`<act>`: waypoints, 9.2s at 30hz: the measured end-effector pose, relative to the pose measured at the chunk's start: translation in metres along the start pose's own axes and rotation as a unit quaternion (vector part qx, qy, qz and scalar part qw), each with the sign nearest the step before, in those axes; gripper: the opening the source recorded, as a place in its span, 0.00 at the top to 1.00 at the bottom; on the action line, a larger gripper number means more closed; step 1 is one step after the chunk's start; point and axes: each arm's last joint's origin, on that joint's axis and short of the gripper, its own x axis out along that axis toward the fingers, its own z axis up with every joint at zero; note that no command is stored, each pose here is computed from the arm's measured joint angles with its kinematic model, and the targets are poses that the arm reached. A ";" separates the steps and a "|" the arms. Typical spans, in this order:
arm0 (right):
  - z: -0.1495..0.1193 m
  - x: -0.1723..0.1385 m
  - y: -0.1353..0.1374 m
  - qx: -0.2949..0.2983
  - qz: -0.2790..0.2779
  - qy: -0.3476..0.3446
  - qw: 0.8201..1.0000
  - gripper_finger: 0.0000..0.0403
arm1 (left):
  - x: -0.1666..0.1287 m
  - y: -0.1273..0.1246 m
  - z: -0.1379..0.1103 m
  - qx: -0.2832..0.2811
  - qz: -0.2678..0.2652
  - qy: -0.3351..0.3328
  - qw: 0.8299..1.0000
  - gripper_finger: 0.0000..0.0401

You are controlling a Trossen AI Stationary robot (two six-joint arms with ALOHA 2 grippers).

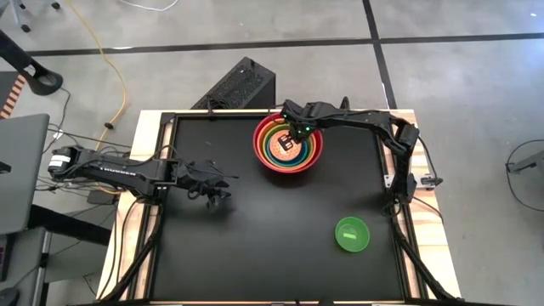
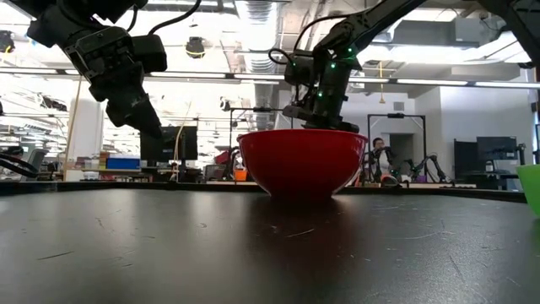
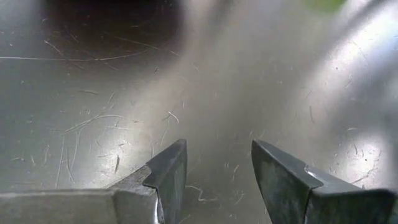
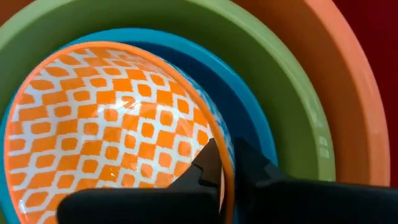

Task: Nest bowls inside each other
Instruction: Stack the orange patterned bowl on top of the blue bowl, then stack the green bowl on top of the orange patterned bowl, then return to Home Position

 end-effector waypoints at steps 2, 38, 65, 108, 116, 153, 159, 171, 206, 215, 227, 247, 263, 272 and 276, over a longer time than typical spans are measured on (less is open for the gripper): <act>0.000 0.000 0.000 0.000 0.000 0.000 1.000 0.89 | 0.000 0.000 0.000 0.000 0.000 0.000 1.000 0.58; 0.011 -0.039 0.013 -0.022 -0.045 -0.005 0.999 0.70 | 0.000 -0.001 0.000 -0.008 -0.014 0.006 1.000 0.58; -0.141 -0.190 0.066 -0.138 0.077 0.023 0.987 0.87 | 0.000 -0.002 0.003 0.021 -0.012 -0.014 1.000 0.58; -0.331 -0.075 0.003 -0.100 0.040 0.217 0.970 0.84 | -0.002 -0.006 0.017 -0.071 -0.027 -0.092 0.993 0.58; -0.306 -0.108 0.013 -0.100 0.096 0.235 0.962 0.97 | -0.002 -0.007 0.019 -0.075 -0.032 -0.103 0.991 0.58; -0.015 -0.076 0.008 0.010 0.051 -0.004 0.999 1.00 | -0.002 -0.007 0.017 -0.006 -0.044 -0.085 0.995 0.58; -0.007 -0.065 -0.003 0.028 0.037 -0.005 0.999 1.00 | -0.002 -0.008 0.017 -0.002 -0.046 -0.084 0.995 0.58; -0.003 -0.039 -0.005 0.035 0.022 0.019 0.999 1.00 | -0.001 -0.007 0.014 0.000 -0.043 -0.070 0.997 0.58; -0.005 -0.050 -0.004 0.023 0.019 0.008 1.000 0.61 | -0.001 -0.007 0.014 0.001 -0.050 -0.068 0.996 0.58; -0.031 -0.125 0.018 -0.039 0.129 -0.036 0.990 0.60 | -0.003 -0.010 0.021 0.002 -0.069 -0.104 0.992 0.58; -0.113 -0.221 0.066 -0.242 0.211 -0.137 0.937 0.61 | -0.039 -0.016 0.046 0.041 -0.116 -0.262 0.957 0.58; -0.178 -0.157 0.015 -0.203 0.343 -0.307 0.864 0.63 | -0.118 0.006 0.013 0.064 -0.062 -0.298 0.951 0.58; -0.237 -0.074 -0.043 -0.101 0.428 -0.332 0.835 0.80 | -0.089 0.030 -0.041 -0.026 -0.057 -0.343 0.937 0.58; -0.256 -0.073 -0.068 -0.103 0.417 -0.317 0.846 0.87 | -0.078 0.040 -0.060 -0.072 -0.022 -0.367 0.927 0.58; -0.263 -0.075 -0.077 -0.116 0.398 -0.318 0.853 0.88 | -0.079 0.042 -0.060 -0.083 -0.005 -0.372 0.925 0.58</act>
